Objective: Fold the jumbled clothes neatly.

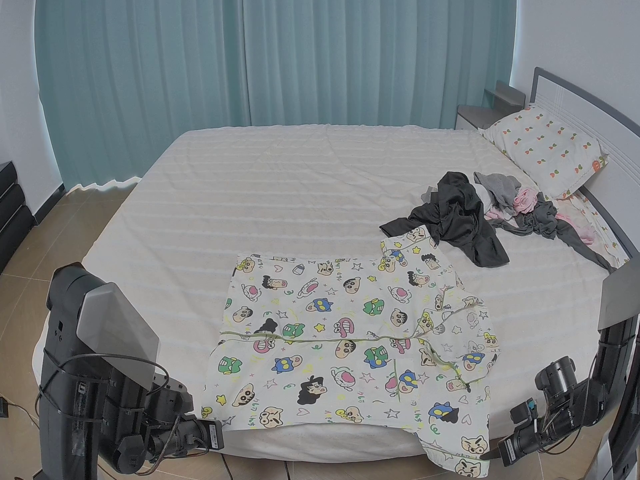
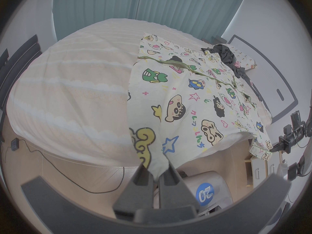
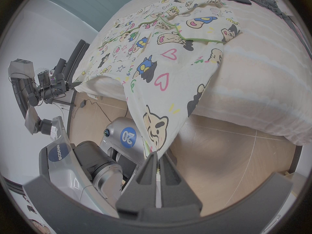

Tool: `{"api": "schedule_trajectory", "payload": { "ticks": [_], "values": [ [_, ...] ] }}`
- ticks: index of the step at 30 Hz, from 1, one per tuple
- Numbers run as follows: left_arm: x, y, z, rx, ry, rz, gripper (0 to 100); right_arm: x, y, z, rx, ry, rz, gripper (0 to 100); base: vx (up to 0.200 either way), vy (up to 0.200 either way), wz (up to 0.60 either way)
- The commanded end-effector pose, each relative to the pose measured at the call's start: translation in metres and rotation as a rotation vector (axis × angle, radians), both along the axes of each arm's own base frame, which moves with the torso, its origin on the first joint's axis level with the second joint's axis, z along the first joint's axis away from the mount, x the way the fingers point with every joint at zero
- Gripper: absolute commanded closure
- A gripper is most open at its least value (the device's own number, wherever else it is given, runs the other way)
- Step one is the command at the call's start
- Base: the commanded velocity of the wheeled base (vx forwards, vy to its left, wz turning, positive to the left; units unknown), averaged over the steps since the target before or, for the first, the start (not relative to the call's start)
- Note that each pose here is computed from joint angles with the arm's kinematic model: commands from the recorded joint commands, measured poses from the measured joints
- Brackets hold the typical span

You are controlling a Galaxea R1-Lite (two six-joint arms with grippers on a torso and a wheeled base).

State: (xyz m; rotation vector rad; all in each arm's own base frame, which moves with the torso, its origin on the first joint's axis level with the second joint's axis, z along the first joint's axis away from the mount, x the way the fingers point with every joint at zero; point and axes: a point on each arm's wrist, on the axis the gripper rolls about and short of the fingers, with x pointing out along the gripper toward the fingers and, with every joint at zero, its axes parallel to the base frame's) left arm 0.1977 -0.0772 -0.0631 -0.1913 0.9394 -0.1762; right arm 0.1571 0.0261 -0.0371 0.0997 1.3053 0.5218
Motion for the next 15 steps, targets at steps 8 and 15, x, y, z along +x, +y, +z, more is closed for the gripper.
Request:
{"api": "schedule_trajectory", "payload": {
  "ticks": [8, 15],
  "values": [
    [0.010, -0.002, 0.015, -0.049, -0.090, 0.017, 100, 0.005, -0.001, 0.019, 0.067, -0.150, -0.003, 100, 0.000, 0.000, 0.00],
    [0.030, -0.009, 0.031, -0.100, -0.222, 0.024, 100, 0.021, -0.008, 0.030, 0.099, -0.320, -0.061, 100, 0.000, 0.000, 0.00]
  ]
}}
